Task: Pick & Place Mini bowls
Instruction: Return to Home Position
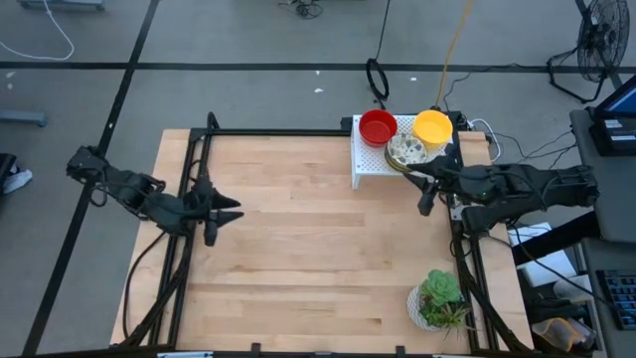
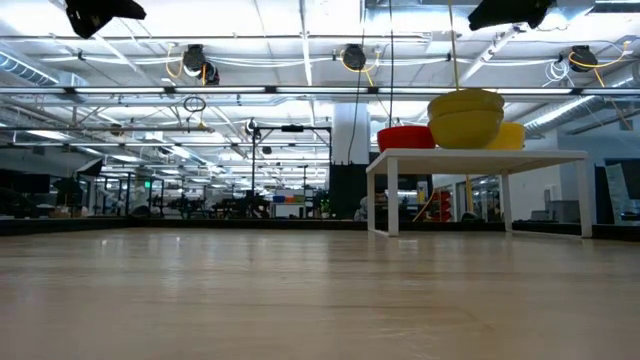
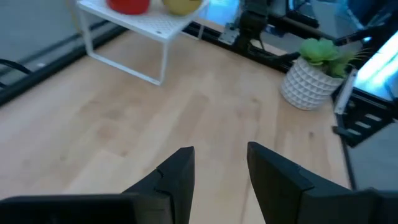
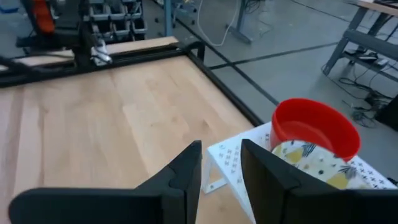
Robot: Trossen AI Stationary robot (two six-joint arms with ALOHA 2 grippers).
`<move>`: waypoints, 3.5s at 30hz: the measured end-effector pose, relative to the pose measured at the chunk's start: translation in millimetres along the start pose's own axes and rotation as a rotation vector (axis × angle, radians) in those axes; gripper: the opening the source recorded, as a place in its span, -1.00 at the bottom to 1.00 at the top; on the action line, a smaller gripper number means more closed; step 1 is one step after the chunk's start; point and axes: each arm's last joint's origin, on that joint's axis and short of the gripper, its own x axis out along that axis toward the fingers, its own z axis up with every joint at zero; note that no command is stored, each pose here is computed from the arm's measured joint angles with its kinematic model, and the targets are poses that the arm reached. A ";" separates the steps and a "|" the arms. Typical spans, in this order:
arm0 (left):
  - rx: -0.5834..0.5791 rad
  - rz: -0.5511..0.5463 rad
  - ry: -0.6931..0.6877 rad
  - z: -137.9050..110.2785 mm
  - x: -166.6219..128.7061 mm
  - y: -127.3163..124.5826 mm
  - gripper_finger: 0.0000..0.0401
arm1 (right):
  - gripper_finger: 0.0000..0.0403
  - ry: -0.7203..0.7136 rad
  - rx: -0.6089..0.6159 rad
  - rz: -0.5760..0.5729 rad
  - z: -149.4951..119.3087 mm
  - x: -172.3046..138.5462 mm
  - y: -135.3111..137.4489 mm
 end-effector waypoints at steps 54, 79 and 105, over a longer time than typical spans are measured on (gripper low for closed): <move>0.054 -0.090 -0.258 -151.3 73.8 45.3 -0.25 | -0.49 -0.426 -0.160 0.066 -167.6 59.4 16.1; -0.009 -0.136 -0.328 -141.7 65.0 45.7 -0.25 | -0.49 -0.428 -0.160 0.067 -167.6 59.1 15.9; -0.326 -0.121 -0.736 -99.1 30.7 76.3 -0.25 | -0.49 -0.715 0.081 0.042 -144.2 24.9 -10.1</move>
